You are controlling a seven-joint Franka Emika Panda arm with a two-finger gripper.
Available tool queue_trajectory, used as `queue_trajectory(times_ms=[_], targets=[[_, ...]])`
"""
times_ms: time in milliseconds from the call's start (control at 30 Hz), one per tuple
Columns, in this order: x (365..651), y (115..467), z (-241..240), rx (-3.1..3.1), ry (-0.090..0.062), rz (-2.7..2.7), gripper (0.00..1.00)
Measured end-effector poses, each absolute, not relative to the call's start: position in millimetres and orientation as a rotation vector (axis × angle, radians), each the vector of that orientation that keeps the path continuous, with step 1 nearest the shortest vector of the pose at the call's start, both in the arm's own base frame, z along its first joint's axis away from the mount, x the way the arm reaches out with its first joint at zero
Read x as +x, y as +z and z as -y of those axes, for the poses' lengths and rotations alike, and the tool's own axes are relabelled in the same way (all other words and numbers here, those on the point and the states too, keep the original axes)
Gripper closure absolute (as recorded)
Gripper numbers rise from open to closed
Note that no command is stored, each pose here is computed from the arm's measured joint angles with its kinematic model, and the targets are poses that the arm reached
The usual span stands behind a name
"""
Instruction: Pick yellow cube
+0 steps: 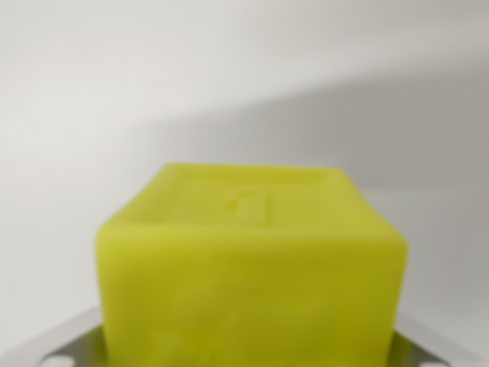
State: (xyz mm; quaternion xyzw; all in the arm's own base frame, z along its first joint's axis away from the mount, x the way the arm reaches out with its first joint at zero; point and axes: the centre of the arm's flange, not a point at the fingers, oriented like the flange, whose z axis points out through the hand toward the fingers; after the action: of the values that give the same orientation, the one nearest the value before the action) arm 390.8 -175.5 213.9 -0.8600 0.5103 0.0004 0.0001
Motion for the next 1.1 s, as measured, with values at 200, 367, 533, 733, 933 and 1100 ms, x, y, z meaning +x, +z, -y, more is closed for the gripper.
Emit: queue_trajectory(times_ms=[200,367,533,733,933,1100], targets=[[391,229,175,-2.701,0.001,-1.603,1.0],[391,241,175,-2.701,0.002,-1.603,1.0],[391,254,175,-2.701,0.003,-1.603,1.0],[391,269,175,-2.701,0.003,-1.603,1.0],[391,284,175,-2.701,0.003,-1.603,1.0],[391,295,175,-2.701,0.003,-1.603,1.0]])
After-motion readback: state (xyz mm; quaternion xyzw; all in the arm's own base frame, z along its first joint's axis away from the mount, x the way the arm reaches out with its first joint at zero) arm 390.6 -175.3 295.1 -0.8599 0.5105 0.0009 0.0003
